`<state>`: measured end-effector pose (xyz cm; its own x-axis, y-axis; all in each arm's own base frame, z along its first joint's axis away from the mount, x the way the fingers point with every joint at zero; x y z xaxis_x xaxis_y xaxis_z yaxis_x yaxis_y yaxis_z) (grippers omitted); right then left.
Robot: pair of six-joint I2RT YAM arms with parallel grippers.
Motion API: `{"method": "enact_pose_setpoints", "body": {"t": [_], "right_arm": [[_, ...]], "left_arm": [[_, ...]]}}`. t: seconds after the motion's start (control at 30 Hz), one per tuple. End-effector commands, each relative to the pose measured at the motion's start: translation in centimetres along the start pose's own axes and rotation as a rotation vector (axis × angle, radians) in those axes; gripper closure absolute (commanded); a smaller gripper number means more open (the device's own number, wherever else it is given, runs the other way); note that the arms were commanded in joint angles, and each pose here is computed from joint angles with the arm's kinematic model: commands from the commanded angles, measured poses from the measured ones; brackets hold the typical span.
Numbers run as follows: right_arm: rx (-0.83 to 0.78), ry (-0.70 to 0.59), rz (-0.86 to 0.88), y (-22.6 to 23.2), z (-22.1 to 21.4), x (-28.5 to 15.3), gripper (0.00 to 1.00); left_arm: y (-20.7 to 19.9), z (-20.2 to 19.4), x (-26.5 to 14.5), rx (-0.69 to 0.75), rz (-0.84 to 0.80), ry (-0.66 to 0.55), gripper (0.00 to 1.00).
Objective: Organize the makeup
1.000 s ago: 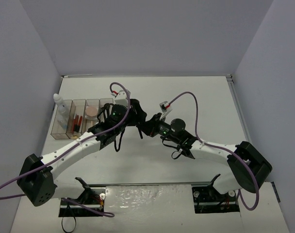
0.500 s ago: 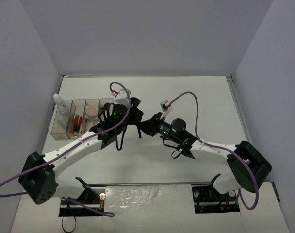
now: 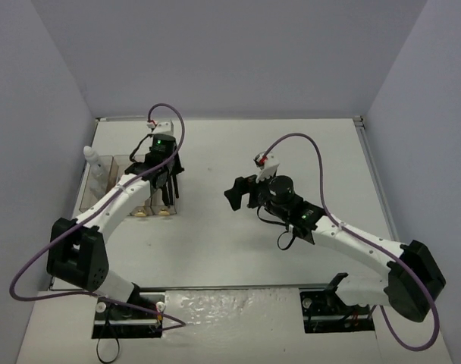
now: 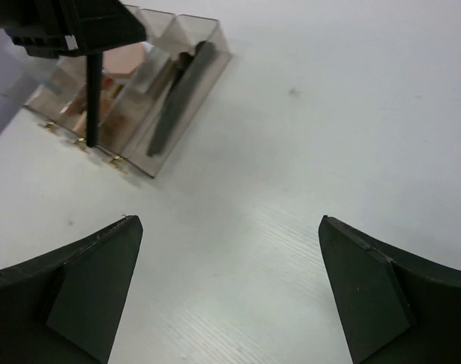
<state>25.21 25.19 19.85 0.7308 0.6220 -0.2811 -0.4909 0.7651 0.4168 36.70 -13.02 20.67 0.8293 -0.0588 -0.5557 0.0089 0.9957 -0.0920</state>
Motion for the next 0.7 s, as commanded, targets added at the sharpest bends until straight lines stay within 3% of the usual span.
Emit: {"method": "enact_pose_setpoints", "body": {"t": [0.0,0.2,0.33,0.37,0.43,0.67], "right_arm": [[-0.131,-0.082,-0.237,-3.1,2.9,-3.3,0.00],[-0.149,-0.145,-0.317,-4.4,3.8,-5.8,0.00],[-0.164,-0.176,-0.350,-5.1,4.2,-7.0,0.00],[-0.165,-0.185,-0.357,-5.2,4.4,-7.1,0.00],[-0.165,-0.199,-0.370,-5.4,4.6,-7.5,0.00],[-0.165,-0.208,-0.389,-5.5,5.2,-8.0,0.00]], "left_arm": [[4.1,1.3,3.0,0.131,0.126,0.118,1.00],[5.9,-0.2,6.6,0.174,0.195,0.238,0.98],[6.3,-1.3,7.5,0.180,0.207,0.272,0.86],[6.3,-1.4,7.5,0.180,0.205,0.274,0.79],[6.3,-1.4,7.2,0.175,0.207,0.271,0.53],[5.4,2.9,2.0,0.124,0.141,0.119,0.27]]}}
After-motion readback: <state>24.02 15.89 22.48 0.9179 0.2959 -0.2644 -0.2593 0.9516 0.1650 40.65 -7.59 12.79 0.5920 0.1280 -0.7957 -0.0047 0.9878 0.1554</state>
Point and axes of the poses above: each gripper's point midway between its finger pads, its own x axis out along the fingers, its own y axis along the line the jaws close on, z = x × y, the point moved 5 cm from there along -x, back along the fingers, and after that the axes turned 6 degrees about x, right-handed, at the moved point
